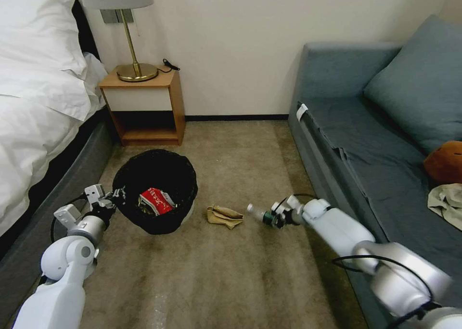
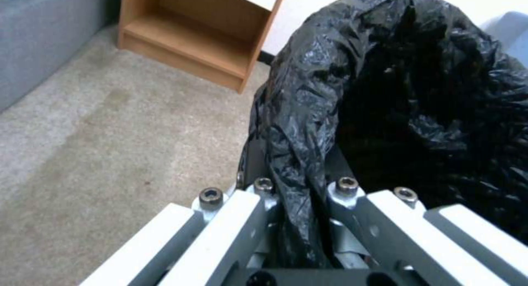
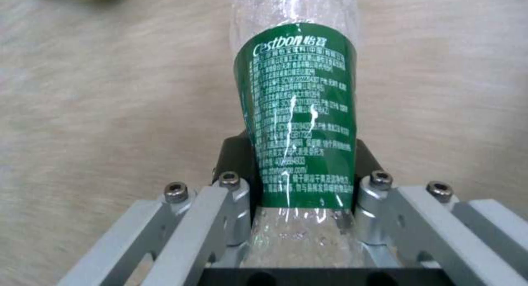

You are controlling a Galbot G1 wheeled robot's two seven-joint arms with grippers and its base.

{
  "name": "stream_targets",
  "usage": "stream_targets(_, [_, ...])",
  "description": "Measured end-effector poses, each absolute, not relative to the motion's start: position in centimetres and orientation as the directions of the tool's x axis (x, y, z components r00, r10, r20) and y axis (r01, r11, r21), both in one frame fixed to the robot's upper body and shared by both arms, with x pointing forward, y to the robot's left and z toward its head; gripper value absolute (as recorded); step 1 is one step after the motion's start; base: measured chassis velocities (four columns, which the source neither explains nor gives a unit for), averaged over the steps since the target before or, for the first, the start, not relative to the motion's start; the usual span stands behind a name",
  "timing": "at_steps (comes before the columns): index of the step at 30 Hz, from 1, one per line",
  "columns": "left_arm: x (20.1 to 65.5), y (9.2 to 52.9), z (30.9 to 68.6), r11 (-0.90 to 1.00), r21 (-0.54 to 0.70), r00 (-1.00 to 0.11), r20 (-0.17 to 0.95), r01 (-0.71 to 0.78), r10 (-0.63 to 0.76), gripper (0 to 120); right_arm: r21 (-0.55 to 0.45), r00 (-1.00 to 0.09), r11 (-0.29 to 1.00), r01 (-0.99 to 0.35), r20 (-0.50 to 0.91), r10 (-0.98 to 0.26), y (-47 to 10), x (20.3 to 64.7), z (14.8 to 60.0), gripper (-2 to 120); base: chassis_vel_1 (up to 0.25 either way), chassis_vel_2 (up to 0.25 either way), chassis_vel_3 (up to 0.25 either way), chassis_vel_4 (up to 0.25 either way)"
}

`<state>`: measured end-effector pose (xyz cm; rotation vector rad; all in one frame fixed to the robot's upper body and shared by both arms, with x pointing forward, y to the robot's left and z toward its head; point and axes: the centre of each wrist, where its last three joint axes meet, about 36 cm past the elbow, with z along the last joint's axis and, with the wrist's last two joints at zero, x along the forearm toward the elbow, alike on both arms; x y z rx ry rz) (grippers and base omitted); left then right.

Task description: Pick up the trash bin, then pick up the garbage on the floor and place it into the trash bin.

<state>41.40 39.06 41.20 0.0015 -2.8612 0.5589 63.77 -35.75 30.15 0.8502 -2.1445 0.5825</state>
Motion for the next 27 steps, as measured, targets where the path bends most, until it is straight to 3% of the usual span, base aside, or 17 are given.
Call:
stream_targets(3, [41.8,38.7,41.2,0.931,-0.364,-0.972,0.231,-0.038,0.051,3,-0.182,-0.608,0.708,-0.682,0.679,-0.411,-38.4,64.7,36.0,22,0.0,0.0,0.0,0.0])
stream_targets(4, [41.8,38.7,41.2,0.931,-0.364,-0.972,0.231,-0.038,0.051,3,-0.182,-0.608,0.708,-0.682,0.679,-0.411,-38.4,64.7,36.0,22,0.0,0.0,0.0,0.0])
stream_targets(5, [42.1,38.3,41.0,0.931,-0.365,-0.968,0.243,-0.032,0.062,3,-0.2,-0.648,0.705,-0.681,0.612,-0.452,-38.1,65.2,39.3,22,0.0,0.0,0.0,0.0])
stream_targets(6, [42.1,38.3,41.0,0.931,-0.365,-0.968,0.243,-0.032,0.062,3,-0.2,-0.648,0.705,-0.681,0.612,-0.452,-38.1,65.2,39.3,22,0.0,0.0,0.0,0.0])
stream_targets(8, [42.3,37.4,40.5,0.929,-0.369,-0.961,0.265,-0.019,0.085,3,-0.217,-0.702,0.709,-0.671,0.494,-0.514,-36.7,65.6,45.1,22,0.0,0.0,0.0,0.0])
stream_targets(13, [42.8,36.3,40.1,0.925,-0.379,-0.954,0.28,-0.005,0.11,3,-0.211,-0.713,0.694,-0.689,0.368,-0.596,-33.6,64.9,50.9,22,0.0,0.0,0.0,0.0])
stream_targets(19, [43.2,35.5,39.7,0.921,-0.39,-0.945,0.3,0.004,0.132,3,-0.137,-0.654,0.64,-0.756,0.18,-0.735,-27.6,61.6,57.3,22,0.0,0.0,0.0,0.0])
stream_targets(22, [43.2,35.4,39.7,0.919,-0.395,-0.943,0.303,0.005,0.136,3,-0.128,-0.634,0.621,-0.773,0.157,-0.757,-26.4,60.8,58.2,22,0.0,0.0,0.0,0.0])
stream_targets(27, [43.0,34.7,39.9,0.912,-0.41,-0.939,0.309,0.011,0.15,3,-0.079,-0.512,0.507,-0.858,0.088,-0.854,-20.1,56.6,60.8,22,0.0,0.0,0.0,0.0])
